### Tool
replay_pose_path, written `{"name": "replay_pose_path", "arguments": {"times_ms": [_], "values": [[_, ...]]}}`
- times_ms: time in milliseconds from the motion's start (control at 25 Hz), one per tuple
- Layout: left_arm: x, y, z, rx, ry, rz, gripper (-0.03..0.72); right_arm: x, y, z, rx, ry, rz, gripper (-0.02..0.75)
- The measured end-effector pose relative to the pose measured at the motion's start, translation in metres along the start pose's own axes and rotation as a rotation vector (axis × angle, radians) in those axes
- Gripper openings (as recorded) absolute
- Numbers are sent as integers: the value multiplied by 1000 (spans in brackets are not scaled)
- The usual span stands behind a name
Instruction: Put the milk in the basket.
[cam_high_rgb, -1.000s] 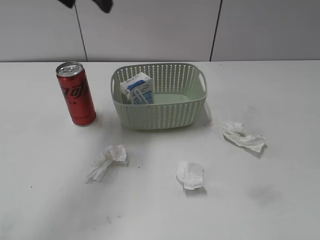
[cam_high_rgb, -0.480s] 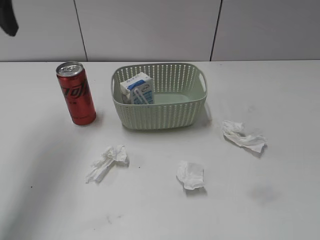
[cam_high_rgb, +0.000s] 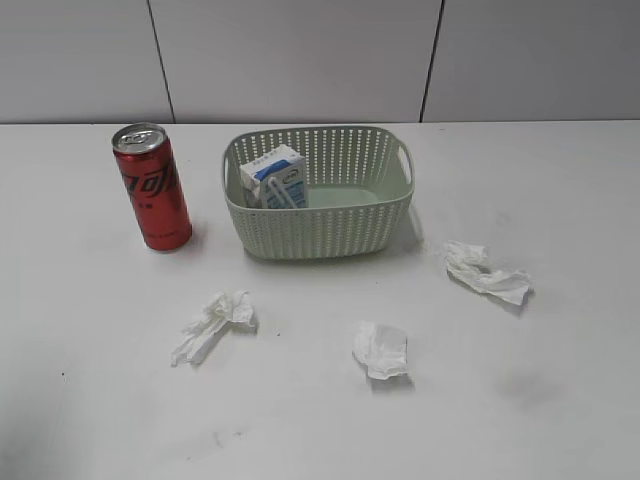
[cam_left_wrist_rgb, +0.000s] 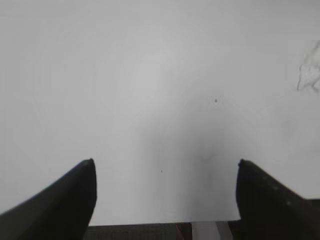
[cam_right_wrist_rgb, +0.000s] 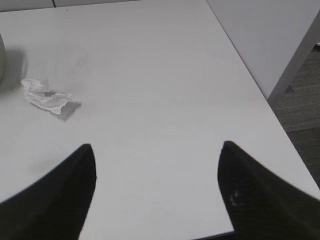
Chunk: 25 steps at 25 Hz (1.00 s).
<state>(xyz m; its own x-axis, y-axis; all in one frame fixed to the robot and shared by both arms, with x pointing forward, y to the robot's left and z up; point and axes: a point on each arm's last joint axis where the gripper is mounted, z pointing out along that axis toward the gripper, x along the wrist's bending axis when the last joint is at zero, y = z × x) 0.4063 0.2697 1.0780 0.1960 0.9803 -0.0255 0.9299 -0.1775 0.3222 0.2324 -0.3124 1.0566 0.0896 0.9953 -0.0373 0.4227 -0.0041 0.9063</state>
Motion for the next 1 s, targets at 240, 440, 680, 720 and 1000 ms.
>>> {"name": "replay_pose_path", "arguments": {"times_ms": [240, 440, 680, 720, 1000], "values": [[-2, -79, -2, -119, 1, 0, 652, 0, 0, 0, 0, 0, 0, 586], [-4, -120, -12, -313, -11, 10, 651, 0, 0, 0, 0, 0, 0, 586], [-5, -133, -17, -480, -6, 55, 643, 0, 0, 0, 0, 0, 0, 586], [-6, -133, -16, -480, -10, 61, 643, 0, 0, 0, 0, 0, 0, 586], [-7, -131, -14, -484, -24, 77, 638, 0, 0, 0, 0, 0, 0, 587]]}}
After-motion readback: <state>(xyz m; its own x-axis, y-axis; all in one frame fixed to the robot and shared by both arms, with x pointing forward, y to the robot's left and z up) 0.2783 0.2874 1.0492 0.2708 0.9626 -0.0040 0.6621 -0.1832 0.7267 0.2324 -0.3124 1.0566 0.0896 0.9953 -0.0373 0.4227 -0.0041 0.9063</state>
